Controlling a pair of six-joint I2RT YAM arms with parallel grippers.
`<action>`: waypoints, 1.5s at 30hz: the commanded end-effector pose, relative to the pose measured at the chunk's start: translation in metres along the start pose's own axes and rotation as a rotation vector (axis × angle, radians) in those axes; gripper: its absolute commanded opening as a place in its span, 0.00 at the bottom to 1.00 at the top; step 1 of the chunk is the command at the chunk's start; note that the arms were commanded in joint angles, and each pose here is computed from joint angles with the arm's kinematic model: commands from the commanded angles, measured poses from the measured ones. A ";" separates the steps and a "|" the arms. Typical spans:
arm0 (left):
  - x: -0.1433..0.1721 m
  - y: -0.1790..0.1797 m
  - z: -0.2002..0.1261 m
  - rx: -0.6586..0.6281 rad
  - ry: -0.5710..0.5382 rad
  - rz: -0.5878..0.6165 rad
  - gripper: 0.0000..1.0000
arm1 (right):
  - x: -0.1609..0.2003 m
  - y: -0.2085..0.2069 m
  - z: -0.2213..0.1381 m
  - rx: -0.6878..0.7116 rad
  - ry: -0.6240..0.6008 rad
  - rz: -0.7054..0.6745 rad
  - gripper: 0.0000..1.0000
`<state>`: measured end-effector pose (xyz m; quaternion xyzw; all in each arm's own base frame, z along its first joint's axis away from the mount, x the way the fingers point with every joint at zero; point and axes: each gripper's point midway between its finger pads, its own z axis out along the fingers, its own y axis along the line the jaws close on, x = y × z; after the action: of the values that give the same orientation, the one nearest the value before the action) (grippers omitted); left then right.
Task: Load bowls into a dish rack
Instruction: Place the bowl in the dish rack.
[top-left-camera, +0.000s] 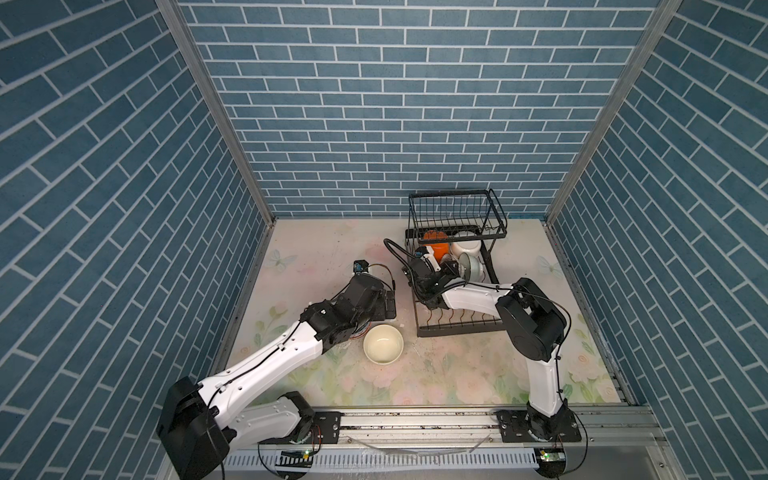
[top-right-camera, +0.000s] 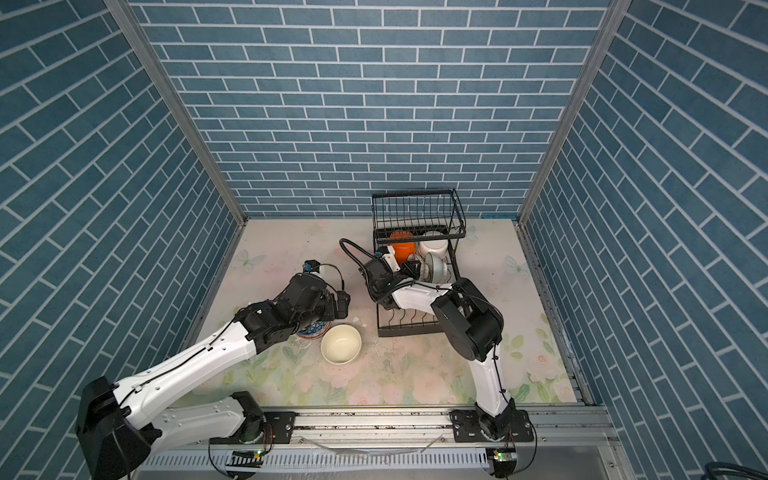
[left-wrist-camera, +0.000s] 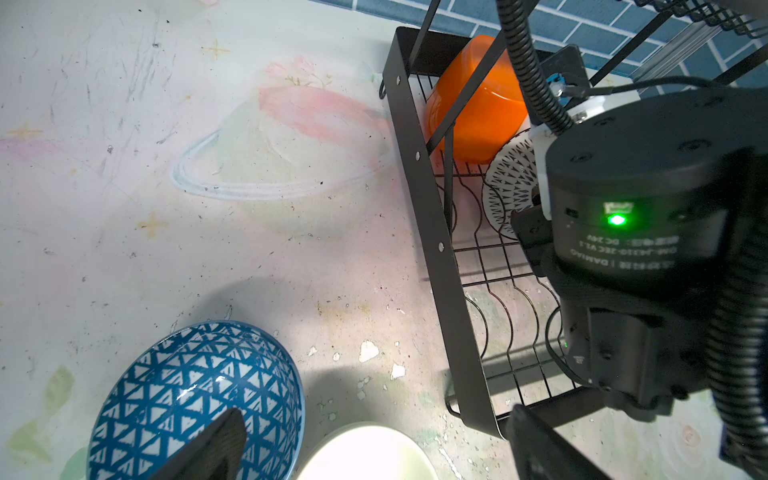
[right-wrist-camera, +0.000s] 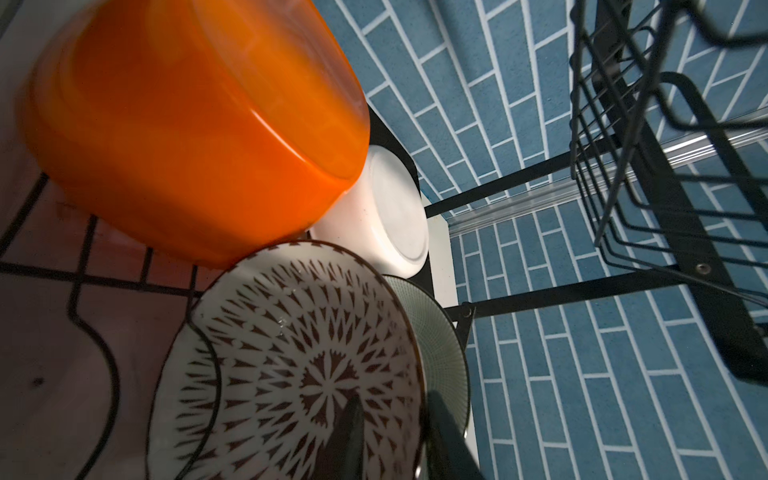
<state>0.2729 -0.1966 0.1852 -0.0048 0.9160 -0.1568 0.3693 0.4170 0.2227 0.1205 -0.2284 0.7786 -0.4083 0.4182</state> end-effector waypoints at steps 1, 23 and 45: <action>0.004 0.006 0.001 -0.016 0.008 -0.001 1.00 | -0.006 0.000 -0.004 -0.021 -0.002 0.043 0.33; 0.007 0.012 -0.004 -0.042 0.032 0.003 1.00 | -0.008 -0.019 -0.035 -0.264 -0.016 0.198 0.99; 0.027 0.024 -0.002 -0.104 0.137 -0.008 1.00 | 0.037 0.011 -0.095 -0.744 -0.031 0.239 0.91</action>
<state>0.2595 -0.1826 0.1659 -0.0108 0.9368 -0.1256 0.3265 0.3369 0.2408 0.1258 -0.2782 0.8781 -0.0983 0.3767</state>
